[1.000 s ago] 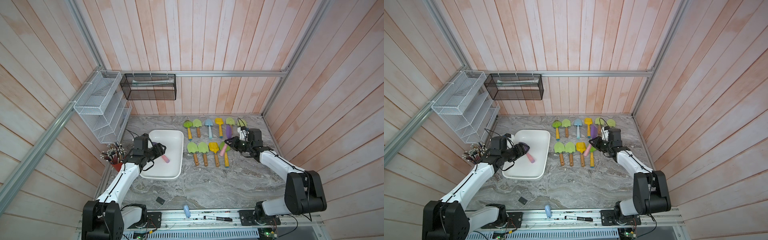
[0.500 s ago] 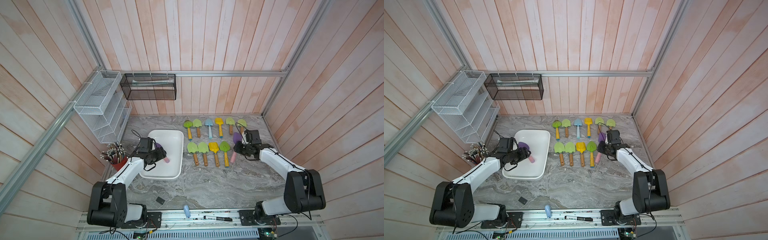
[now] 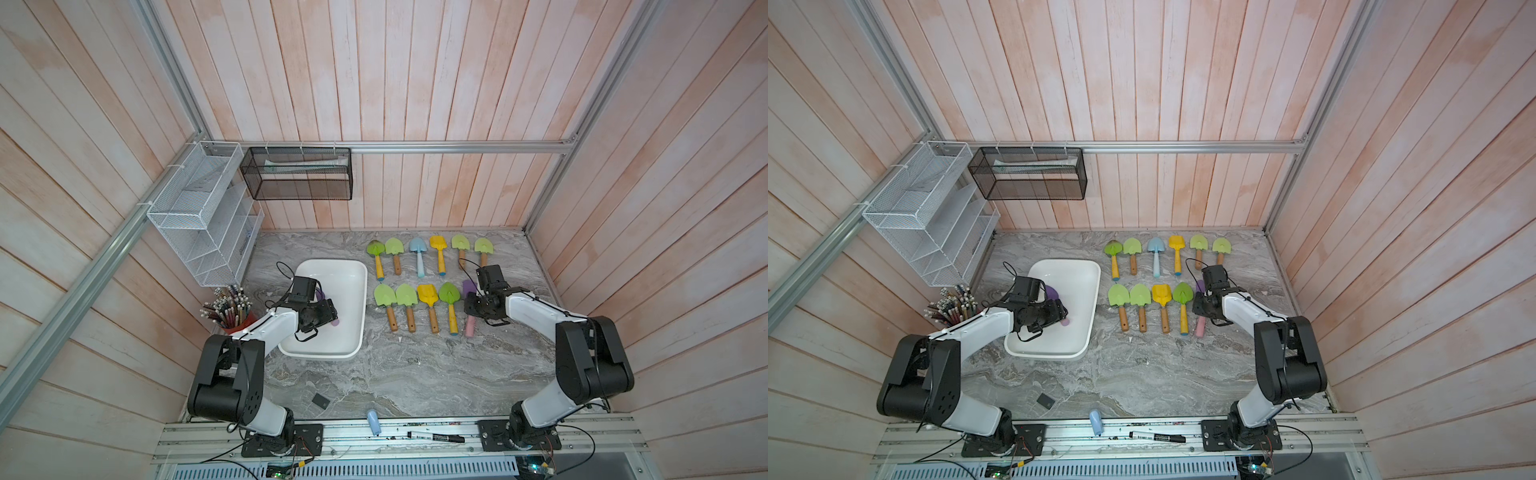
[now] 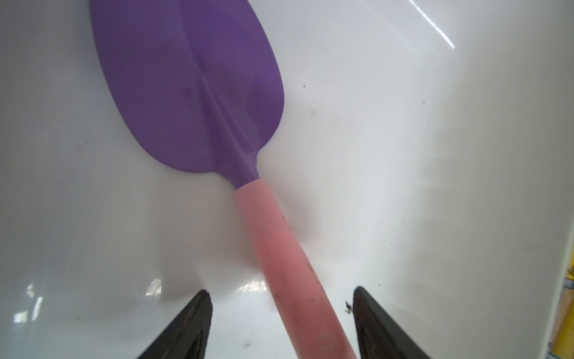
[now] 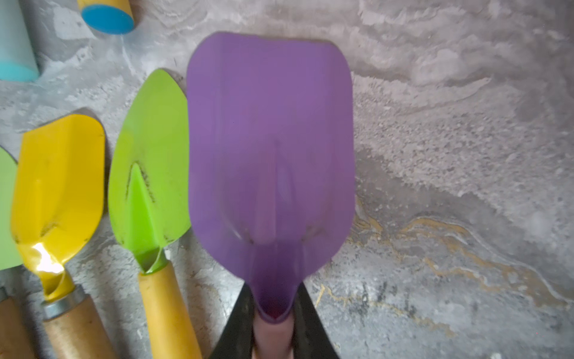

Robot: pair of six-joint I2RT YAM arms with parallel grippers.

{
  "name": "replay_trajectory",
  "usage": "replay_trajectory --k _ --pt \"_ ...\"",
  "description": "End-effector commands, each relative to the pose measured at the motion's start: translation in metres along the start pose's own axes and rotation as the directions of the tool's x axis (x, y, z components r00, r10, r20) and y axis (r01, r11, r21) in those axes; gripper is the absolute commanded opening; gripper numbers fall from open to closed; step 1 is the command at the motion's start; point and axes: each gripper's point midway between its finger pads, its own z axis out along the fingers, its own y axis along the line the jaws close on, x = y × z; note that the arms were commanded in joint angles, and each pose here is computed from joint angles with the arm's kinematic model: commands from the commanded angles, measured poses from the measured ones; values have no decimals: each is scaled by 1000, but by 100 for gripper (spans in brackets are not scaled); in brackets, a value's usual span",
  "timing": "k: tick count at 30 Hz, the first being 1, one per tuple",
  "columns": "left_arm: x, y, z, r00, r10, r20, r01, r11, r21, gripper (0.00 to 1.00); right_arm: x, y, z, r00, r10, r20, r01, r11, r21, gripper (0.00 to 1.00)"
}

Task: Take the shovel out of the storage box
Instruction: Place the shovel at the center of the board.

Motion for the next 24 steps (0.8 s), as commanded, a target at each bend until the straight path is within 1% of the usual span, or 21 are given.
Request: replay_trajectory --k 1,6,12,15,19,24 --pt "-12 0 -1 998 47 35 -45 998 -43 73 -7 -3 4 999 -30 16 29 999 40 20" --pt "-4 11 0 997 71 18 -69 993 -99 72 -7 -6 12 999 -39 5 38 997 64 21" --pt "2 17 -3 996 88 13 -85 986 -145 63 -7 -5 18 999 -37 -3 37 997 62 26" --pt "0 21 -8 994 108 27 -101 977 -188 62 -7 -5 17 999 -39 -1 39 997 61 29" --pt "3 24 -13 994 106 41 -96 975 -199 62 -10 -4 11 999 -37 11 36 998 54 35" --pt "7 26 -14 994 106 34 -97 974 -204 61 -23 -1 -10 997 -28 66 25 999 47 42"
